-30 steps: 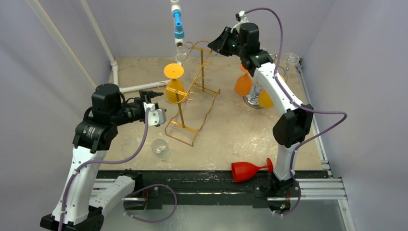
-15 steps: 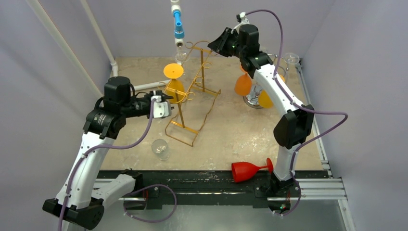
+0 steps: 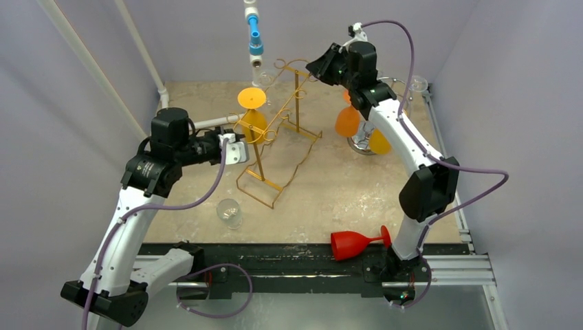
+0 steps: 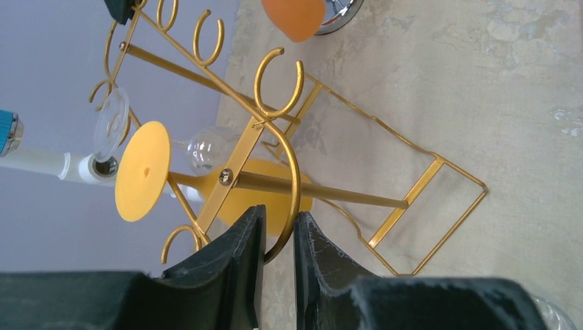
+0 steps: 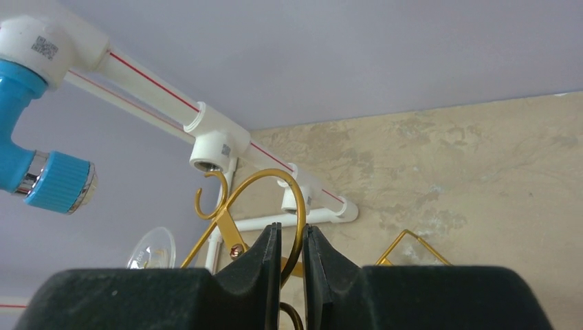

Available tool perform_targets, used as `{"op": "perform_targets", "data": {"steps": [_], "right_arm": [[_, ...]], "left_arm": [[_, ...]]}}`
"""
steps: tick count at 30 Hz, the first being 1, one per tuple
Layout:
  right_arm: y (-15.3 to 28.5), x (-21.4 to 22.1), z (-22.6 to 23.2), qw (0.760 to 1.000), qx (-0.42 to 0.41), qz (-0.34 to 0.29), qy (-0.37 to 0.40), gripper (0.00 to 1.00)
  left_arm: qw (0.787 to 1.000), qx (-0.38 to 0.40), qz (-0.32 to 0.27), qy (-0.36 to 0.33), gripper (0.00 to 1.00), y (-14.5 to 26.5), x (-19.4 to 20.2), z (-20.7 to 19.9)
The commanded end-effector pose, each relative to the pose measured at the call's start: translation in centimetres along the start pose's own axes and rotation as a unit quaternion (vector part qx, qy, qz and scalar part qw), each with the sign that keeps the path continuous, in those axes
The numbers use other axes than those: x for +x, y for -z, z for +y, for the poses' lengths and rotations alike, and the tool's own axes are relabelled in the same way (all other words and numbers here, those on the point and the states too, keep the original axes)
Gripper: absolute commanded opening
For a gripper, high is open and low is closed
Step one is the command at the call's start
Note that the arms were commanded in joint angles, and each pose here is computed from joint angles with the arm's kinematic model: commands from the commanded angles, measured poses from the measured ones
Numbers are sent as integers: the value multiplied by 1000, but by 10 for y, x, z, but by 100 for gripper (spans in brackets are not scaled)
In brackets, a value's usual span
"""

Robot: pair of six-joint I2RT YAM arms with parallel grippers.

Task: Place the wine glass upside down on the wine glass rack
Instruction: Adjust the wine rack at the center of the board.

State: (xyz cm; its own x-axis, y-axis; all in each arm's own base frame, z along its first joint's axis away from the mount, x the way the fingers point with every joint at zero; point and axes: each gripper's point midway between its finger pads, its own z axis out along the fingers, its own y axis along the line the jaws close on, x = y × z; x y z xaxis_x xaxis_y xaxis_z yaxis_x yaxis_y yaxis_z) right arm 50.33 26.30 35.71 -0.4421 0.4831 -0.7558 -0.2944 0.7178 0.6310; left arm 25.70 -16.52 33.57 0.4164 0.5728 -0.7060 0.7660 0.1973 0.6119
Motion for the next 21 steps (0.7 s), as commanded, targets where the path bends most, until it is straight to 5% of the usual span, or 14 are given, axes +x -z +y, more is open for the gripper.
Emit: {"op": "perform_targets", "data": {"steps": [1,21], "right_arm": [[35,-24,44,997,-66,-41,12,16],[59,39,52,996,-88,-15,-27,18]], "left_arm": [[994,-88,58,-30,11,4,16,48],[965,-202,159,-43,9,14,58,94]]}}
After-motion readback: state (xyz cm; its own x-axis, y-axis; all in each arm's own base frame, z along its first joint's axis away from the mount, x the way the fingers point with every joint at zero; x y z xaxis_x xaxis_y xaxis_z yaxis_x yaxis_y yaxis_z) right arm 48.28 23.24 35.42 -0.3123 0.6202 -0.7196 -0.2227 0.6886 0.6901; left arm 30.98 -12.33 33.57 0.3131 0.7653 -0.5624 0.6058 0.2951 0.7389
